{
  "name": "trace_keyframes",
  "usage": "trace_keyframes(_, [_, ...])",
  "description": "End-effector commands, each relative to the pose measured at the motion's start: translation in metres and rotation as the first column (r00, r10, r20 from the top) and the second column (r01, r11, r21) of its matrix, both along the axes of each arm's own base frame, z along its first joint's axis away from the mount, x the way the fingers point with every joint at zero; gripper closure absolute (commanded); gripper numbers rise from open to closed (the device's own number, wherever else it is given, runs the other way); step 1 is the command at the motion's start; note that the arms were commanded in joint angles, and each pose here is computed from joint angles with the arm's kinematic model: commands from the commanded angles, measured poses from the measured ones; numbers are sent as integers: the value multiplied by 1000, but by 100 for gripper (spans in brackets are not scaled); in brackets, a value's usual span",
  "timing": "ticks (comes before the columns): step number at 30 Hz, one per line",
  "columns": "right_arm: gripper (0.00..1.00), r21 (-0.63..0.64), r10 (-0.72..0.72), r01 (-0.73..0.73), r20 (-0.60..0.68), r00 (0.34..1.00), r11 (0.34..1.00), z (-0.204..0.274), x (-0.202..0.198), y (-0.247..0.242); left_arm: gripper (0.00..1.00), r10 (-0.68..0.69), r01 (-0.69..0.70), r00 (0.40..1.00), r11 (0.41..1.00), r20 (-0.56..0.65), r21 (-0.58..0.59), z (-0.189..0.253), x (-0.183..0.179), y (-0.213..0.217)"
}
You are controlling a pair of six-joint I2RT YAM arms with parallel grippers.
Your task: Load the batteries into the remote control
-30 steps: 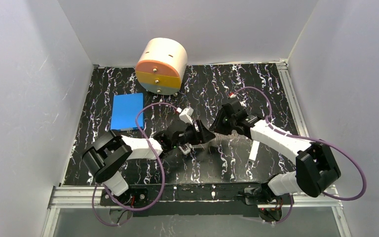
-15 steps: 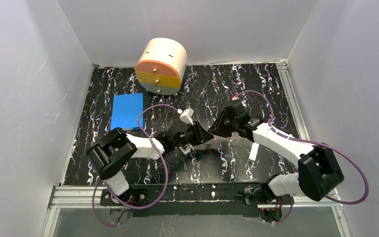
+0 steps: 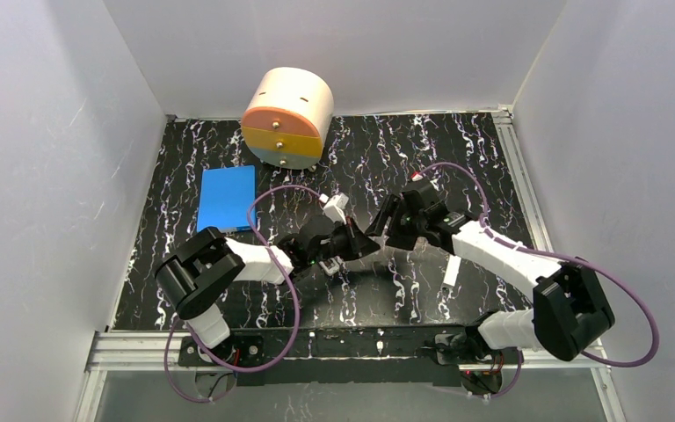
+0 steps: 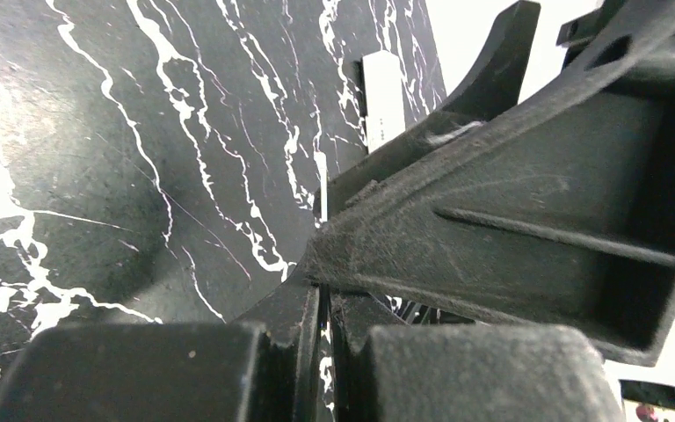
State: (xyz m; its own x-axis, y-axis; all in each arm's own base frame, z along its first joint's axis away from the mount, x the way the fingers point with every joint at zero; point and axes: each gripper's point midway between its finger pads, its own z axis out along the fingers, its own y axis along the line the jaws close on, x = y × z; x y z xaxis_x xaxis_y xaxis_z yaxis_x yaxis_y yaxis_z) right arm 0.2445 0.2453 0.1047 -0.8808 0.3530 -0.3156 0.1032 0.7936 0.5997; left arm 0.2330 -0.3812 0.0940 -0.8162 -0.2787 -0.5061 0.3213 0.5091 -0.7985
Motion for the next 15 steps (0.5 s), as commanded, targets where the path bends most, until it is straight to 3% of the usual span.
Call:
trace_keyframes(1, [21, -2, 120, -121, 136, 983, 993, 35, 2, -3, 100, -132, 134, 990, 990, 45, -33, 28, -14, -10])
trace_keyframes(5, [13, -17, 186, -189, 282, 941, 982, 67, 5, -16, 100, -279, 277, 960, 958, -14, -77, 38, -29, -8])
trace_keyframes(9, [12, -31, 289, -299, 368, 884, 954, 87, -8, -19, 100, -386, 377, 921, 916, -48, -140, 54, -36, 11])
trace_keyframes(15, [14, 23, 450, -524, 481, 752, 851, 116, -37, 1, 100, -541, 528, 839, 836, -63, -152, 87, -55, 42])
